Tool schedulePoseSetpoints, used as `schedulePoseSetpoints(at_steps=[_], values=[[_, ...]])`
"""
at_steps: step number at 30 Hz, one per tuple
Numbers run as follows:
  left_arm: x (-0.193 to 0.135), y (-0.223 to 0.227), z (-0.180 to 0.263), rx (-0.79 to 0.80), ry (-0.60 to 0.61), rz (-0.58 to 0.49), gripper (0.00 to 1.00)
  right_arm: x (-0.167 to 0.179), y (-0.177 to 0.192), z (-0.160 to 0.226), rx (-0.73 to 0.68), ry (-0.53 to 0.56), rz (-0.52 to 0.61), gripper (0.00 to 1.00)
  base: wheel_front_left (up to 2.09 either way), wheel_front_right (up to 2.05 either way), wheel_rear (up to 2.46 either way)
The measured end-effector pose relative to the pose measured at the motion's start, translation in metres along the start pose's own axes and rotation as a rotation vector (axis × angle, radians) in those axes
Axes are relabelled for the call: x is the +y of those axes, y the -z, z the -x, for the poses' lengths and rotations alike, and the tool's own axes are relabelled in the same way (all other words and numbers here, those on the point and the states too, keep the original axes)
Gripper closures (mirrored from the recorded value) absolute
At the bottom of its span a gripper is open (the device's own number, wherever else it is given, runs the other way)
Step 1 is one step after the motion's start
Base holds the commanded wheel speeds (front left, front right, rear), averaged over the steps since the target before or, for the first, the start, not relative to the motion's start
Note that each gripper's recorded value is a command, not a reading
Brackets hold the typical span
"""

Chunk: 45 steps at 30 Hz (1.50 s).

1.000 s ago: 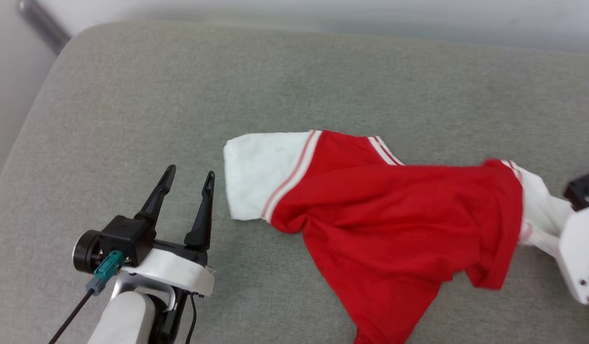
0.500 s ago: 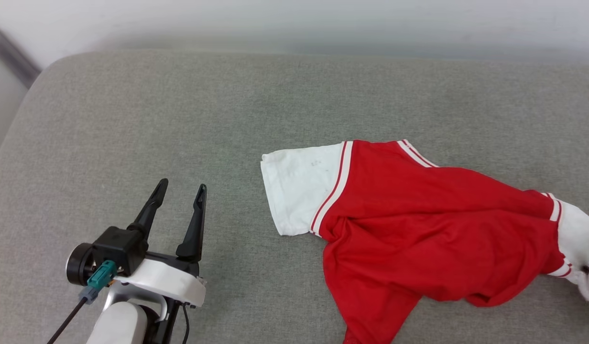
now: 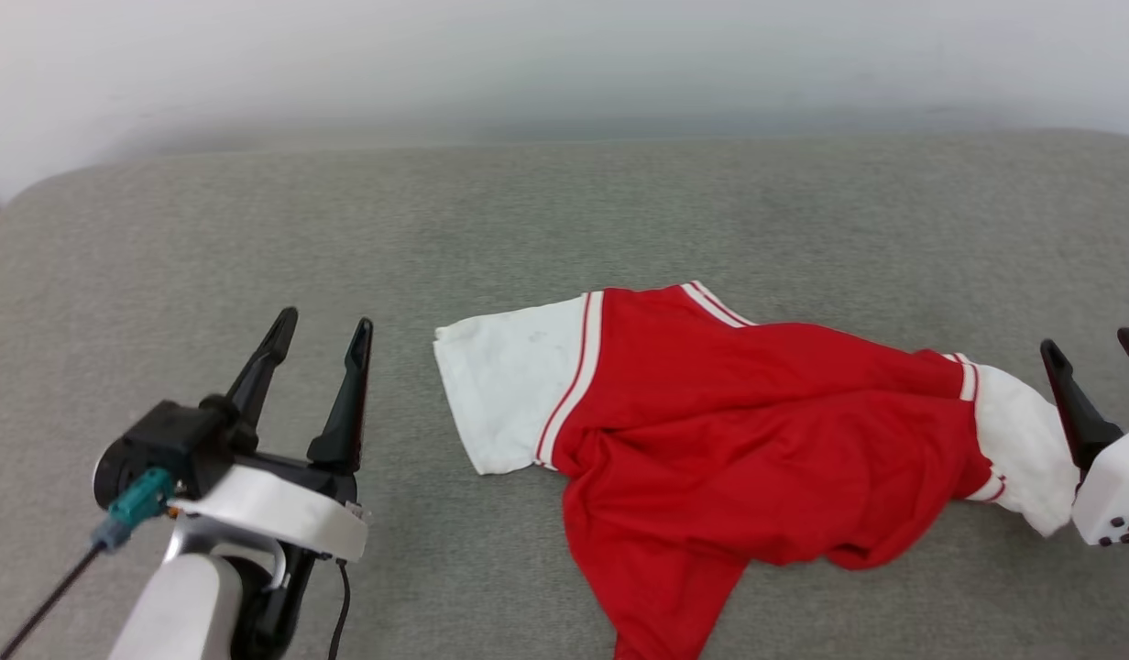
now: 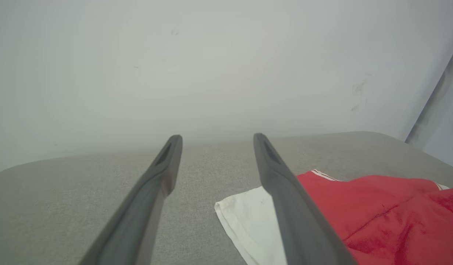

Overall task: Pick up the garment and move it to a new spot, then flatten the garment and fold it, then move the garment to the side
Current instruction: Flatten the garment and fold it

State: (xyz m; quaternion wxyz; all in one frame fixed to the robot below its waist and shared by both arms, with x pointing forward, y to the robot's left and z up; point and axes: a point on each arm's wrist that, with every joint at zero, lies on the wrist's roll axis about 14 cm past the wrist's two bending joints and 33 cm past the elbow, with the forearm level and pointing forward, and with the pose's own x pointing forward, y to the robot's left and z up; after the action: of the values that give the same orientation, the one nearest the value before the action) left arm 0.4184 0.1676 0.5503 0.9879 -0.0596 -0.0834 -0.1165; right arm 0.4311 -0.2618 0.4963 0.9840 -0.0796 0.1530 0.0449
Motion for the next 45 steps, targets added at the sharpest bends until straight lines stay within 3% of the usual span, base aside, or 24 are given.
schedulePoseSetpoints(at_steps=[4,9,13,24,35,36,37,38,45], values=[[-0.016,0.001,-0.019,0.062,0.089,0.009,0.00,0.002,-0.017,0.018,-0.138,0.044,-0.061,0.00,0.00,0.00,0.00],[-0.041,0.026,-0.045,0.290,0.229,0.046,0.00,0.002,-0.022,0.027,-0.218,0.100,-0.103,0.00,0.00,0.00,0.00],[-0.044,0.049,-0.065,0.506,0.316,-0.012,0.00,0.000,-0.019,0.028,-0.242,0.143,-0.119,0.00,0.00,0.00,0.00],[-0.017,0.135,-0.079,1.067,0.332,-0.109,0.00,-0.008,0.029,0.026,-0.124,0.206,-0.161,0.00,0.00,0.00,0.00],[0.000,0.189,-0.067,1.272,0.315,-0.174,0.00,-0.013,0.050,0.020,-0.073,0.227,-0.163,0.00,0.00,0.00,0.00],[0.001,0.191,-0.068,1.276,0.311,-0.169,0.06,-0.014,0.050,0.020,-0.070,0.229,-0.162,0.00,0.00,0.00,0.00],[0.002,0.194,-0.066,1.287,0.308,-0.157,0.93,-0.014,0.051,0.019,-0.068,0.230,-0.159,0.00,0.00,0.00,0.00],[0.002,0.195,-0.066,1.294,0.307,-0.150,1.00,-0.015,0.051,0.018,-0.068,0.230,-0.156,0.00,0.00,0.00,0.00],[0.005,0.183,-0.073,1.165,0.274,-0.132,1.00,-0.015,0.050,0.017,-0.045,0.210,-0.132,0.00,0.00,0.00,0.00]])
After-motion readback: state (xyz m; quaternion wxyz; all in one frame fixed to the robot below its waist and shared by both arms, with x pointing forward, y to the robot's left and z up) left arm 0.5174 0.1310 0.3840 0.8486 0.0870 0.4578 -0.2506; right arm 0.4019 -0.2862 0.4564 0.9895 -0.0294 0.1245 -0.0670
